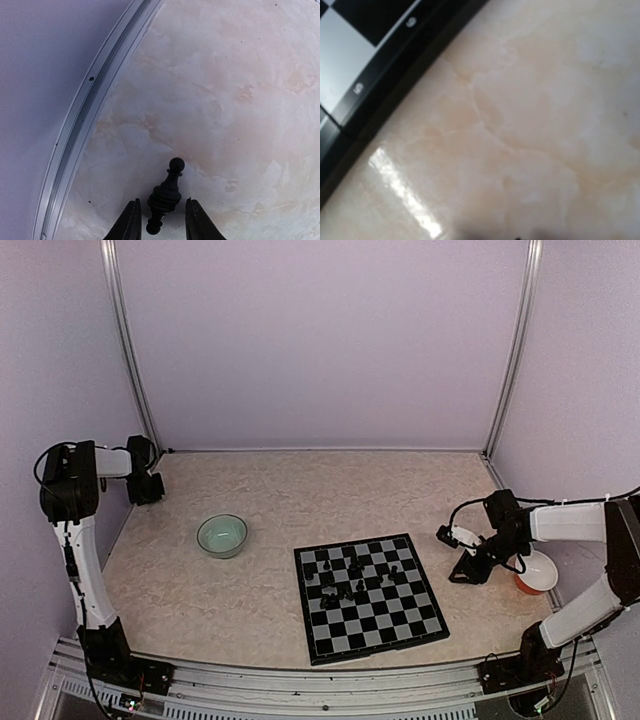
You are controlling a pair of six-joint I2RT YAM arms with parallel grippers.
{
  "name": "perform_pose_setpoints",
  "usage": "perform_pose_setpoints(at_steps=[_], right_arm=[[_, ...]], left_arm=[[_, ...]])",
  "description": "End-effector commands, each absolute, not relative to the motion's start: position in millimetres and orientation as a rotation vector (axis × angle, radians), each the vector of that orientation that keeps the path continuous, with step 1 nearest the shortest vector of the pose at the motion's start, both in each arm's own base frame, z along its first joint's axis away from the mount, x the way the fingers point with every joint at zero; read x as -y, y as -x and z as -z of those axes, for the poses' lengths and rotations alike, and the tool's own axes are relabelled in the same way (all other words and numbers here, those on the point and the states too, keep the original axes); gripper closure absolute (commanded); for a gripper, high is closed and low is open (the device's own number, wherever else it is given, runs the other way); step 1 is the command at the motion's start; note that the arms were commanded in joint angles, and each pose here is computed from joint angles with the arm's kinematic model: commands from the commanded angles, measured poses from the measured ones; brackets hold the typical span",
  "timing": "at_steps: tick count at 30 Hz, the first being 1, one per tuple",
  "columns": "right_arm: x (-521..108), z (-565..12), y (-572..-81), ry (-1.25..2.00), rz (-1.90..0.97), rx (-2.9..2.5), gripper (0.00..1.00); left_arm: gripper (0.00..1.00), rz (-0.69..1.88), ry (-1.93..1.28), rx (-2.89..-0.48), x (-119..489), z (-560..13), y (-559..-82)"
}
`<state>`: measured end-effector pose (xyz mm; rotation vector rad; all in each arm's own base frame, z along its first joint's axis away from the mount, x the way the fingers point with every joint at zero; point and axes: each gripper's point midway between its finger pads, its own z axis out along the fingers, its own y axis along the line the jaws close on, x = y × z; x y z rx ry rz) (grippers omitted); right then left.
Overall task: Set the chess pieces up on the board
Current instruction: Pick up the chess pile at the corner of the board.
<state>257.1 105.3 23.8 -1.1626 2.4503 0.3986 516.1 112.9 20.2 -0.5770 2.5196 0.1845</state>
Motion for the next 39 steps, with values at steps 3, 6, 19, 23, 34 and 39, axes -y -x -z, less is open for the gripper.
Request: perform_pose_setpoints(at_steps=[3, 6, 19, 23, 34, 39], right_arm=[[-105, -19, -251, 1.167, -0.444, -2.475, 0.71], [-105, -19, -251, 1.167, -0.445, -2.475, 0.71], [-105, -18, -251, 1.169, -0.446, -2.479, 0.71], [-105, -17, -251, 1.169, -0.445, -2.481, 0.71], [-105, -20, -251, 1.167, -0.446, -2.47, 0.72], [-105, -28, -254, 1.159, -0.435, -2.443, 0.72]], left_arm=[[0.73, -0.205, 0.605, -2.594, -115, -11, -491], [0.76, -0.204, 0.598, -2.601, -114, -9, -489], [0.9, -0.226, 0.581, -2.617, -114, -2, -489], [0.94, -0.23, 0.574, -2.627, -113, 2, -488], [1.0, -0.33, 0.422, -2.535, -79, -52, -500], [1.0, -0.253, 0.26, -2.436, -22, -119, -496]])
